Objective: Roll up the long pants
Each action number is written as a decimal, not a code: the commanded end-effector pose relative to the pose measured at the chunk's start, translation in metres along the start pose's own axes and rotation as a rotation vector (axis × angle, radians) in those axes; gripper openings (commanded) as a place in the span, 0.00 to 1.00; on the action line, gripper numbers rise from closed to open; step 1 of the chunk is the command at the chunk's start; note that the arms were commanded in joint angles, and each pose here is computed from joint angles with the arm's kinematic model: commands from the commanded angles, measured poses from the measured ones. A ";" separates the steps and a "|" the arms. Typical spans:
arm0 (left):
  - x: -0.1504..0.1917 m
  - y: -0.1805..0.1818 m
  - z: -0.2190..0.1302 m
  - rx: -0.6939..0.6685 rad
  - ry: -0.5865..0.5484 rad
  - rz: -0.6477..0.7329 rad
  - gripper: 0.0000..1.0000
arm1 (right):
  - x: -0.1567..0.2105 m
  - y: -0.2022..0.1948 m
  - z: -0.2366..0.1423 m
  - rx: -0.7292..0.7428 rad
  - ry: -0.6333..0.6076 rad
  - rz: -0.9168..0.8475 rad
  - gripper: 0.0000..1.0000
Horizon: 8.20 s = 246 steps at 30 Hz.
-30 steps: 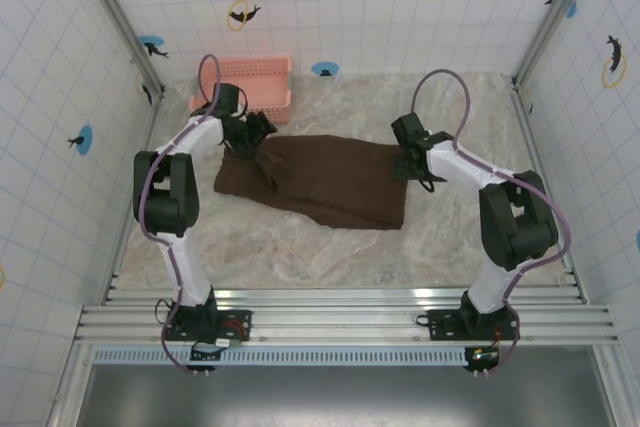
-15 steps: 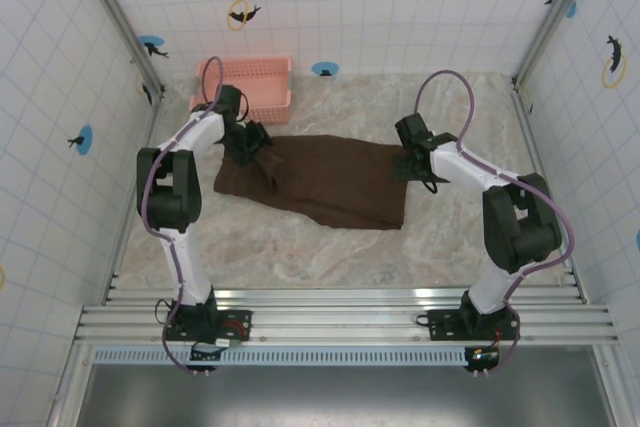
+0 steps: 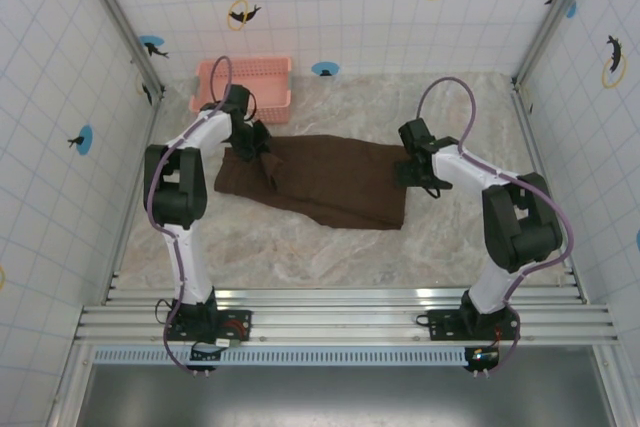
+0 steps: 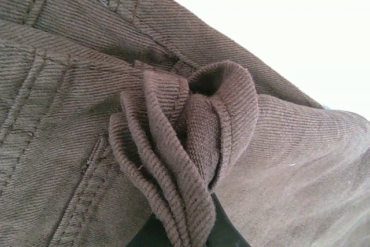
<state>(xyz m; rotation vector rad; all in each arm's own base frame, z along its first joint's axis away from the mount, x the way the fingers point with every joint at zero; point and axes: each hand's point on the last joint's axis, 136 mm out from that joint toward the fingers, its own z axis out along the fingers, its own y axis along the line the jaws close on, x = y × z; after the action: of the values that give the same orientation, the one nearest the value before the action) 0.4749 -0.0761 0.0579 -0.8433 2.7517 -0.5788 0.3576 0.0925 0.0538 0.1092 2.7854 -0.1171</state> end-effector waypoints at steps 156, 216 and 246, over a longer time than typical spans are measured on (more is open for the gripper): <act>0.192 -0.158 -0.075 0.452 -0.057 0.325 0.87 | -0.025 -0.177 -0.007 -0.063 0.082 0.424 0.99; 0.315 -0.066 0.029 0.373 -0.050 -0.029 0.79 | 0.071 -0.046 -0.108 -0.204 0.023 0.154 0.99; 0.287 -0.019 -0.038 0.024 -0.201 0.088 0.00 | 0.117 0.029 -0.126 -0.177 -0.084 -0.507 0.99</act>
<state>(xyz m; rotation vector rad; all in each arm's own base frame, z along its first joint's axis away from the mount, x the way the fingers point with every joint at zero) 0.2488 -0.2700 0.0715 -0.7434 2.5499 -0.6368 0.2054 0.1392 0.1271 -0.4918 2.7418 0.1909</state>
